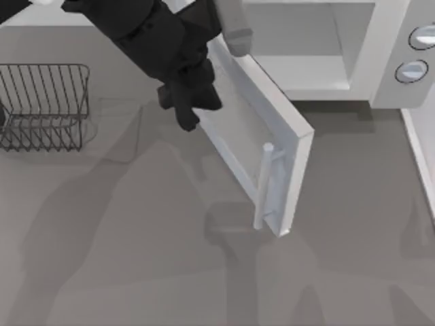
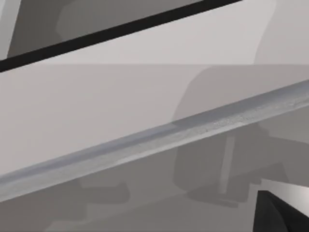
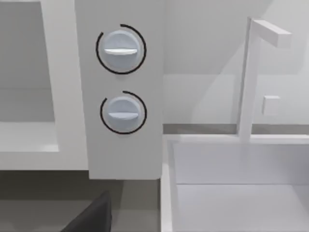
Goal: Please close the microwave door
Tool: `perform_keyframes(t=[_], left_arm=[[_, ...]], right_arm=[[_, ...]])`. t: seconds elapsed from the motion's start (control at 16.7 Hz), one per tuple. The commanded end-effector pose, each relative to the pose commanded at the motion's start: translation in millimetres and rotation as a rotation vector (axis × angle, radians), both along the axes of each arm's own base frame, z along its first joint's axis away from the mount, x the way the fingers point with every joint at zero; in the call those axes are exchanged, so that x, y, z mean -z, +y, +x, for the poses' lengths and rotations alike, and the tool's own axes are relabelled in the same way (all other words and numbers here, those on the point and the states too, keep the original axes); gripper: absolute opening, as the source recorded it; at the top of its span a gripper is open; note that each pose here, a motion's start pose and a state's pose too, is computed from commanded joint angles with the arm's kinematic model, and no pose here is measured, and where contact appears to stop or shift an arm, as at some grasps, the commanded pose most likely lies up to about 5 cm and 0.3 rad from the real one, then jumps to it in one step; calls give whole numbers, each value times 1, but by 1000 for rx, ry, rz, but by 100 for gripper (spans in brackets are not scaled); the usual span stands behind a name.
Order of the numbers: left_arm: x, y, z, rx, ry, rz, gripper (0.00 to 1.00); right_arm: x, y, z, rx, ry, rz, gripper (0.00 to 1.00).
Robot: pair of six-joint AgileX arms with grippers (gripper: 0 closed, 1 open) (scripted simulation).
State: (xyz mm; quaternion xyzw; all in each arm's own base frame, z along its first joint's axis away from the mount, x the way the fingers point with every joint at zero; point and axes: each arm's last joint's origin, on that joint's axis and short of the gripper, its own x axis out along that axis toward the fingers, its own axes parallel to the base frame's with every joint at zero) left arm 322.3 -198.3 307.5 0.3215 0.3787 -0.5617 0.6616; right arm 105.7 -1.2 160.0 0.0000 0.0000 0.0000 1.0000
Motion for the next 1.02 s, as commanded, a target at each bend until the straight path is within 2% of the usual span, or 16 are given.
perform_keyframes(t=[1.02], left_arm=[[-1,-23,0,-9,1,-1,0]], right_arm=[[0,0,0,0,0,0,100]])
